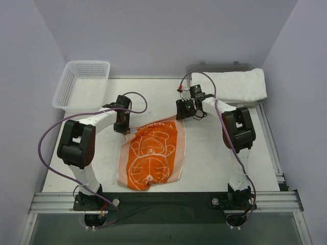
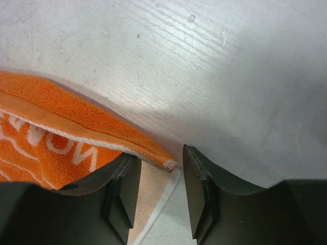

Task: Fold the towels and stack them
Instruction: Flatten out the crumpled towel

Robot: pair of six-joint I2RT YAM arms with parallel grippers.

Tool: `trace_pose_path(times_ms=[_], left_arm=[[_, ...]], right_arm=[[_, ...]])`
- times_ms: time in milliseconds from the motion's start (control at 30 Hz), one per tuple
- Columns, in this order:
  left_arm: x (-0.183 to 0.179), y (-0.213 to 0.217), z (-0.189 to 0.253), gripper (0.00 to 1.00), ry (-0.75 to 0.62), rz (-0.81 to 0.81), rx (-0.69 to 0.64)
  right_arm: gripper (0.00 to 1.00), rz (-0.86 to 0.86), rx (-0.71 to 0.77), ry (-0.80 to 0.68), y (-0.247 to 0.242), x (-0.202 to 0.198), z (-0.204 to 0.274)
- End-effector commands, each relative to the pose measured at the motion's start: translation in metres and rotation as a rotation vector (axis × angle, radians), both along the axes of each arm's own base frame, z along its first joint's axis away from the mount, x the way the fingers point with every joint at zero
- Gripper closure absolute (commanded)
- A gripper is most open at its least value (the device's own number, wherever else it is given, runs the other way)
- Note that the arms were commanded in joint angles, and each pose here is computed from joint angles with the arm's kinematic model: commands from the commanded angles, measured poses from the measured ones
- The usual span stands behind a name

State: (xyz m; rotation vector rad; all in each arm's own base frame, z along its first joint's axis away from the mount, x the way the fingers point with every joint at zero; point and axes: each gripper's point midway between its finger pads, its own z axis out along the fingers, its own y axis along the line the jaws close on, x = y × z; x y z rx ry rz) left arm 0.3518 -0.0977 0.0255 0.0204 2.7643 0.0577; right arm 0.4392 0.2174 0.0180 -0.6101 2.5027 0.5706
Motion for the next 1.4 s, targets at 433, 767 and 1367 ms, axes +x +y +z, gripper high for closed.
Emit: trace_pose_path(times_ms=[433,767,1367], left_arm=[[0.031,0.008,0.067,1.0,-0.234,0.0,0.013],[0.061,0.011,0.249,1.0,-0.654,-0.012,-0.022],[-0.088,0.029,0.602,1.0,-1.424,-0.075,-0.331]], right_arm=[[1.0,0.011,0.18,-0.121,0.004,0.019,0.072],[1.0,-0.09,0.326,-0.429,-0.008,0.016,0.267],[1.0,-0.024,0.631,-0.961,-0.045,-0.148,0.553]])
